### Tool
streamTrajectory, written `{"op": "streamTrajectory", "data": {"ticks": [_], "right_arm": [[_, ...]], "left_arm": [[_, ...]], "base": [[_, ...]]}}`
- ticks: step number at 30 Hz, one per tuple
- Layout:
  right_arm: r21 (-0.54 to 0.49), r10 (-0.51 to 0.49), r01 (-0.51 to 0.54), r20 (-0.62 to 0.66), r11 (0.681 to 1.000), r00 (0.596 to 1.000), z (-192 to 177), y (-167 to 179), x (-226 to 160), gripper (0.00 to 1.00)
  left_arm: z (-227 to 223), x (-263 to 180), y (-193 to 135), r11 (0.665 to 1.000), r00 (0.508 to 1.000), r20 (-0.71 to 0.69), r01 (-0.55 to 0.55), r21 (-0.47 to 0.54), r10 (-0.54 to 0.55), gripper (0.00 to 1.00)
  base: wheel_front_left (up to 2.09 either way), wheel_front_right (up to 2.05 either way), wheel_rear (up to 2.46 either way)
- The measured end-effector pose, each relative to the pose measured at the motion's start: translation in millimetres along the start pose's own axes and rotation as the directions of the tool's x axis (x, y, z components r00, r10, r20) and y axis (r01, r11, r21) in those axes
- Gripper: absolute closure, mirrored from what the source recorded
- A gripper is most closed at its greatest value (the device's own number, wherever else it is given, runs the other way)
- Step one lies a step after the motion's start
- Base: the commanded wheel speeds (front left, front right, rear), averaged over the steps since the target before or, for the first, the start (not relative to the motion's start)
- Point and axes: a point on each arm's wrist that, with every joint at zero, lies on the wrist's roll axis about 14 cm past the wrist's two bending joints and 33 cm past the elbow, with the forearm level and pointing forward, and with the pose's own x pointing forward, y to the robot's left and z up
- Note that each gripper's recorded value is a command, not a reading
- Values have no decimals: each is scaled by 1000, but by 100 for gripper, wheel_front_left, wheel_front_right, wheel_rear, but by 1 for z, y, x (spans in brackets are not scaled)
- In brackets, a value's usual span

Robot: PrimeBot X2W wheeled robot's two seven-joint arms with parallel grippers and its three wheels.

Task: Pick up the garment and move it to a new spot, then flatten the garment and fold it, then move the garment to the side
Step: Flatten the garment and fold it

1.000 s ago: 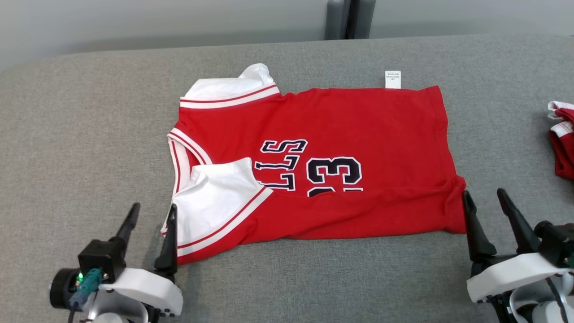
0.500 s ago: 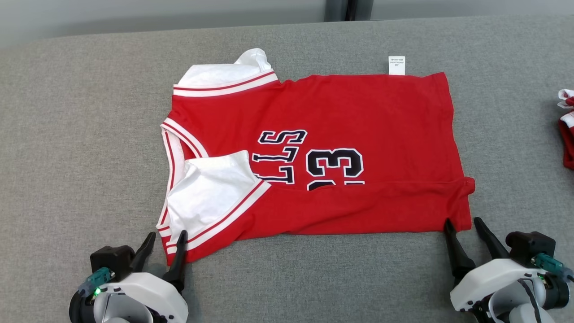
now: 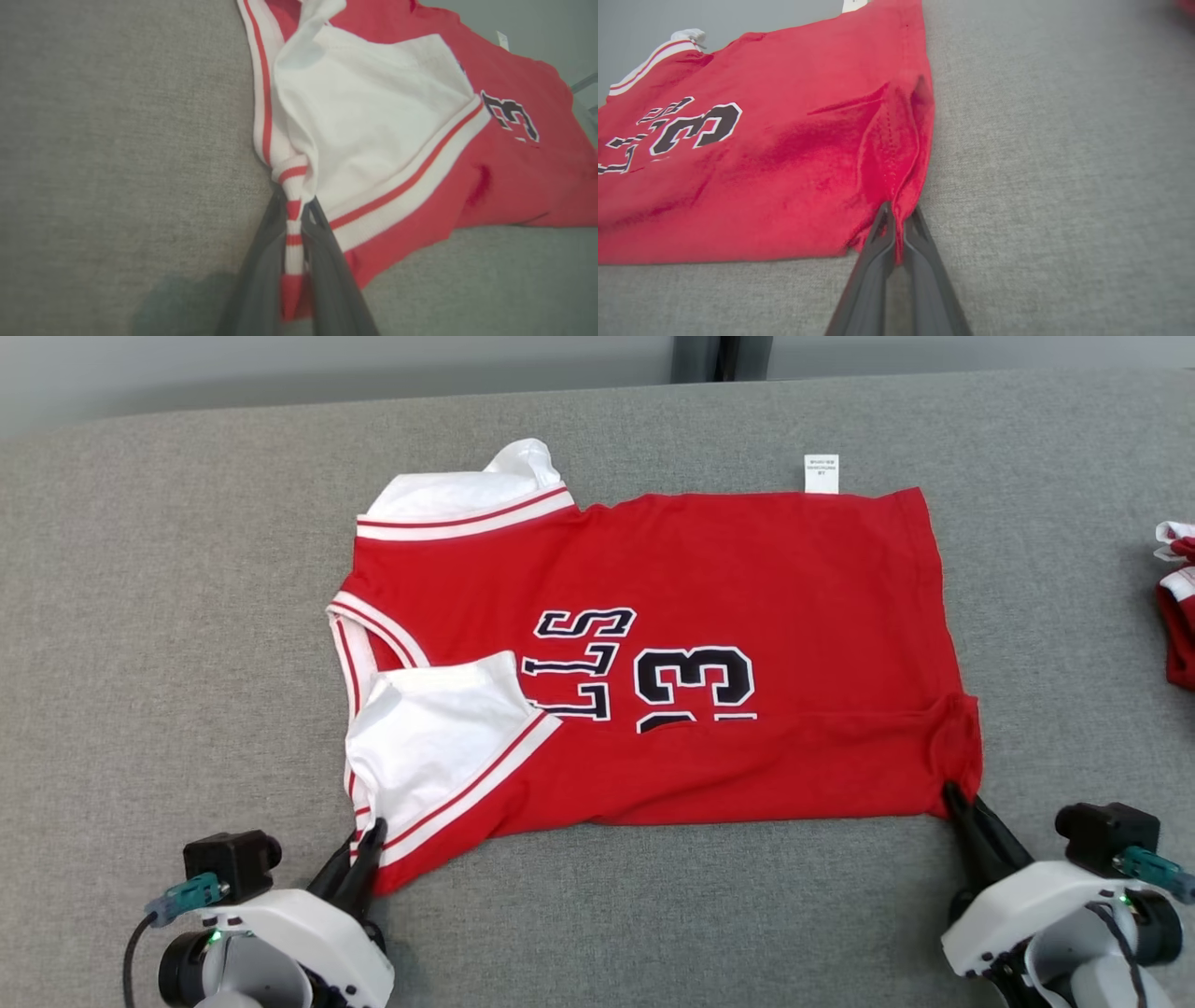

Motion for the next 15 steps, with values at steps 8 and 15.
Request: {"op": "streamTrajectory", "data": {"ticks": [8,15], "right_arm": [[1,-45,45,-33,999,998,-3,-24,-30,100],[27,-78,81,-84,996,993,-16,-31,-50,100]], "left_arm": [[7,-31,5,1000,1000,-8,1,6,-1,100],[0,-53,7,999,998,-52,-35,13,36,100]], "base": [[0,0,0],[0,0,0]]}}
